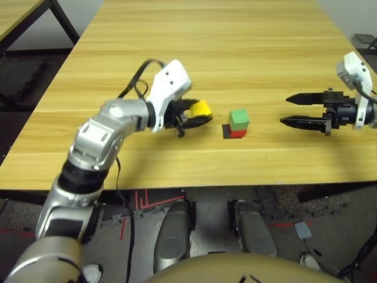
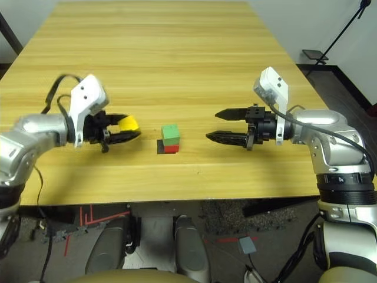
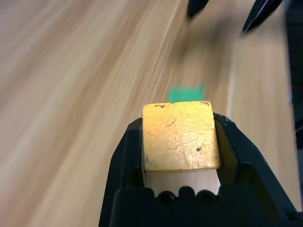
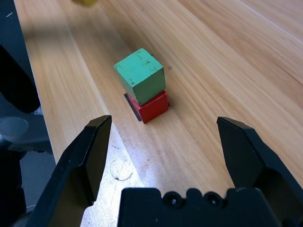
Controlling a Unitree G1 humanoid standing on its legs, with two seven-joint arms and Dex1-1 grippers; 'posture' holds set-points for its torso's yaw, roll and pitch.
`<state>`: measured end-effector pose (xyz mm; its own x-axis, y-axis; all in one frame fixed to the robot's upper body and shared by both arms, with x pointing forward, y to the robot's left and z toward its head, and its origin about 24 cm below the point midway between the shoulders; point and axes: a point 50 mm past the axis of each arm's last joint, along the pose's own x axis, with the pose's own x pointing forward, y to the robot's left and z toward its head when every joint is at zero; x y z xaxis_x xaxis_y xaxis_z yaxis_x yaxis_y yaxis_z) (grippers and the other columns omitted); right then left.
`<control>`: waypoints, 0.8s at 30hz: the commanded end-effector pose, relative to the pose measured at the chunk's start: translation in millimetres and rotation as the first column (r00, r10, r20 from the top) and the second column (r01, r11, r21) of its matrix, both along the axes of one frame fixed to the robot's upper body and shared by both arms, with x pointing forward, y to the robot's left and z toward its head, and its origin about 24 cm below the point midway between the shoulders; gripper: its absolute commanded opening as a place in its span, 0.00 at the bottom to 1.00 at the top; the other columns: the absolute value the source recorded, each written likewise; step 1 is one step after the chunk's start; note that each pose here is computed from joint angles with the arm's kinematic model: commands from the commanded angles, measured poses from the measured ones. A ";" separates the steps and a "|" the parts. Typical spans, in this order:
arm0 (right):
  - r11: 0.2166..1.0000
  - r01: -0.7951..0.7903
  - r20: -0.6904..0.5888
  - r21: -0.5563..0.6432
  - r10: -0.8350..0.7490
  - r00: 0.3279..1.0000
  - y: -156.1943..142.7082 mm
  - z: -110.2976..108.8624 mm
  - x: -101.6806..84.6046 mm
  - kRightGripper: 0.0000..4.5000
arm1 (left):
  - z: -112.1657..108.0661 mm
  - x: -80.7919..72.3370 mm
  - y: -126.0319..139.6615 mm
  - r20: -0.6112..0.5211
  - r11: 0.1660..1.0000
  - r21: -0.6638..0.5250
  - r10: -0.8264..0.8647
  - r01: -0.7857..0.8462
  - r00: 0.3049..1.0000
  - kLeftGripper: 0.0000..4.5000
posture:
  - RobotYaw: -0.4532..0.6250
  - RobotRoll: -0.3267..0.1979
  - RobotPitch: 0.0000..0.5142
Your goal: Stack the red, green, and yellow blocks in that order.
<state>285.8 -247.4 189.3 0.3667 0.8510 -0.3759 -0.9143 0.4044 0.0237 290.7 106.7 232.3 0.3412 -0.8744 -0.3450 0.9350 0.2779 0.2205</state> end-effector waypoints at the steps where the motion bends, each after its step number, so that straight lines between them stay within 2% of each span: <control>1: 1.000 -0.031 -0.001 -0.005 0.031 1.000 2.9 -1.5 -2.6 1.00 | -6.9 3.7 -21.5 -0.062 0.995 0.030 -0.089 0.091 0.994 0.46 | 0.50 0.51 0.25; 4: 0.999 -0.042 -0.013 -0.009 0.042 0.999 4.6 -3.6 -6.0 1.00 | -11.7 8.7 -42.0 -0.077 0.987 0.055 -0.147 0.151 0.986 0.46 | 0.48 0.52 0.25; 8: 0.999 -0.051 -0.012 -0.013 0.051 0.999 6.7 -4.3 -7.9 1.00 | -23.4 20.0 -51.6 -0.092 0.984 0.082 -0.149 0.157 0.984 0.46 | 0.46 0.52 0.25; 14: 0.999 -0.050 -0.015 -0.012 0.050 0.999 9.1 -4.5 -10.4 1.00 | -32.0 36.1 -57.1 -0.050 0.987 0.101 -0.119 0.124 0.992 0.46 | 0.45 0.52 0.25; 24: 1.000 -0.015 -0.004 -0.020 0.015 1.000 5.0 -2.0 -7.4 1.00 | -37.9 34.2 -56.8 -0.042 0.984 0.114 -0.135 0.139 0.990 0.46 | 0.45 0.52 0.22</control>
<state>278.0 -241.2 182.8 0.3481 0.8469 -0.4020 -0.9192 0.3925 0.0309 328.6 52.6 195.9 0.2262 -0.8617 -0.4542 0.9678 0.1458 0.2053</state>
